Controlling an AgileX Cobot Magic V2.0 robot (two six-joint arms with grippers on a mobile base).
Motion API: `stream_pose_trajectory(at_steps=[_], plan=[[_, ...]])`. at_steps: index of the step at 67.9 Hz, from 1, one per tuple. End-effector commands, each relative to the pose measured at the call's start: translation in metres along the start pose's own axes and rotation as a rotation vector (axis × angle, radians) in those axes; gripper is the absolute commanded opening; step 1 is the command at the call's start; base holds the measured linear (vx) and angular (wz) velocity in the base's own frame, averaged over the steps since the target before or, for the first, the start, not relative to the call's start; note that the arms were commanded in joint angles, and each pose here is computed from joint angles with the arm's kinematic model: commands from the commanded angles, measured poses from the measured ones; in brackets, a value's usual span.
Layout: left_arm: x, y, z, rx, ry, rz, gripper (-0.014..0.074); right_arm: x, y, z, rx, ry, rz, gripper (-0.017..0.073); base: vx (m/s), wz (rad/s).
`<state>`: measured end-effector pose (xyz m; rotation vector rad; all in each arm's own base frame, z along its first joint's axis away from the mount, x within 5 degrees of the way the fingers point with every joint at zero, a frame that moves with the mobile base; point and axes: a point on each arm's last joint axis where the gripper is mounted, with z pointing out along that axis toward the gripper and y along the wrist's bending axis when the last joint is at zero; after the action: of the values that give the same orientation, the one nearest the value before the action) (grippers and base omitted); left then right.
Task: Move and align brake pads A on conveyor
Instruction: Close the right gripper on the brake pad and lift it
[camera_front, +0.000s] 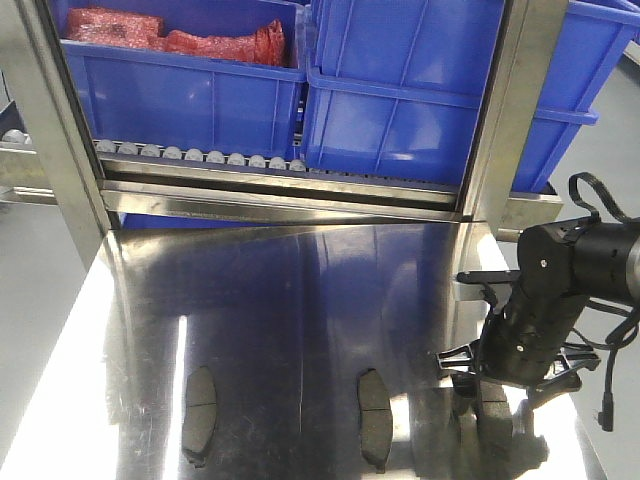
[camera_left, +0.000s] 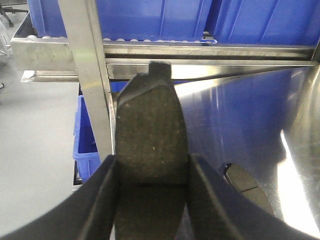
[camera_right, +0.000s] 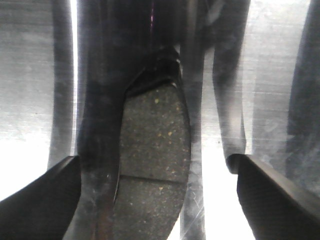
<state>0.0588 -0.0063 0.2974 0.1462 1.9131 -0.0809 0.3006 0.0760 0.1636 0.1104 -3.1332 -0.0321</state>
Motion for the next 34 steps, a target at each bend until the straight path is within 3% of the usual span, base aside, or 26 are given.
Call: stream_pose_trajectory(at_steps=[1, 8, 15, 34], plan=[[-0.0164, -0.0006, -0.0043, 0.009, -0.114, 0.006, -0.0006, -0.0043, 0.0007, -0.0169, -0.008, -0.067, -0.004, 0.0589, 0.0, 0.0], [-0.0164, -0.0006, -0.0043, 0.009, -0.114, 0.006, -0.0006, -0.0044, 0.0007, -0.0167, -0.008, -0.067, -0.004, 0.0551, 0.0, 0.0], [-0.0164, -0.0006, -0.0043, 0.009, -0.114, 0.006, -0.0006, -0.0047, 0.0007, -0.0167, -0.008, -0.07, -0.003, 0.0456, 0.0, 0.0], [-0.0164, -0.0006, -0.0043, 0.009, -0.114, 0.006, -0.0006, -0.0052, -0.0008, -0.0168, 0.009, -0.075, 0.002, -0.0019, 0.0, 0.0]])
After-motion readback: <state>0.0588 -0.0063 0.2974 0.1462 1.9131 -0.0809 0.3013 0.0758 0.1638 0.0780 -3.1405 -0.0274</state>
